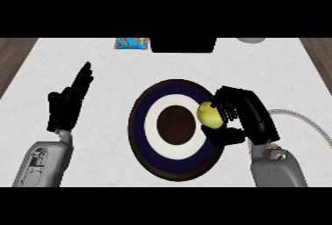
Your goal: Pick the lemon from the placemat and place it in the plate
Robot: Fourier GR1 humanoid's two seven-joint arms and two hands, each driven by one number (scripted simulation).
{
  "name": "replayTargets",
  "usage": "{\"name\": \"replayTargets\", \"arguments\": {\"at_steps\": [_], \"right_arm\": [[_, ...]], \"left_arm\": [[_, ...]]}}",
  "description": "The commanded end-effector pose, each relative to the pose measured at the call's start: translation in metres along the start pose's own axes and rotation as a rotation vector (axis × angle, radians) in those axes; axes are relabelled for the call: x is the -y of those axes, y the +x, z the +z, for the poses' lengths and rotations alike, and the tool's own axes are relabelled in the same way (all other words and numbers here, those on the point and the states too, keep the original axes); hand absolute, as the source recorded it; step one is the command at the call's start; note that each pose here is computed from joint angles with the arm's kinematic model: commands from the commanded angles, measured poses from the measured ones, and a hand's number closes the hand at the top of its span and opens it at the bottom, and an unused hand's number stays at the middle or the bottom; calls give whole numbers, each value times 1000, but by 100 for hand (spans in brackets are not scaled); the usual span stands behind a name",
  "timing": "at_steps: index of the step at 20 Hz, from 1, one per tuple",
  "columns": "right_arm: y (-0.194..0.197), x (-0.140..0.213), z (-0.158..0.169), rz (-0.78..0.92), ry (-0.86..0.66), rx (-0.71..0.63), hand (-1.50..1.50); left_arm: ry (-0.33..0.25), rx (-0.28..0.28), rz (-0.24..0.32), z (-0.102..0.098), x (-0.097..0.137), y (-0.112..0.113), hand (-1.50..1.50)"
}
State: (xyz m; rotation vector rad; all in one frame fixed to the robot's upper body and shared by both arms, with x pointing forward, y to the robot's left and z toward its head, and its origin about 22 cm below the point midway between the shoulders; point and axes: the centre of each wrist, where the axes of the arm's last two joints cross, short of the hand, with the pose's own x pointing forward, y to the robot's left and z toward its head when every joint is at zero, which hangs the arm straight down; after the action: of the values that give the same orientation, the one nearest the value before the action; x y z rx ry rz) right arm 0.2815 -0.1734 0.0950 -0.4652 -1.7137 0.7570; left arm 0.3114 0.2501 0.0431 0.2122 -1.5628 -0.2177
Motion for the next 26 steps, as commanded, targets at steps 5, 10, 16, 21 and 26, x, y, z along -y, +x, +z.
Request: {"name": "replayTargets", "arguments": {"at_steps": [5,10,16,21,26], "right_arm": [[19,-74,-45,238,103,-65,150],[2,-112,-44,72,167,-205,-150],[-12,-131,-69,-25,152,-200,-150],[-6,-122,-58,-308,51,-146,-150],[-22,-88,-42,-483,-120,-179,-150]], "left_arm": [[-11,-3,-14,-3,5,-16,0],[-17,2,-8,-1,3,-1,0],[-14,6,-1,6,-14,3,0],[-20,16,-15,4,-7,1,0],[19,4,-10,6,-3,-5,0]]}}
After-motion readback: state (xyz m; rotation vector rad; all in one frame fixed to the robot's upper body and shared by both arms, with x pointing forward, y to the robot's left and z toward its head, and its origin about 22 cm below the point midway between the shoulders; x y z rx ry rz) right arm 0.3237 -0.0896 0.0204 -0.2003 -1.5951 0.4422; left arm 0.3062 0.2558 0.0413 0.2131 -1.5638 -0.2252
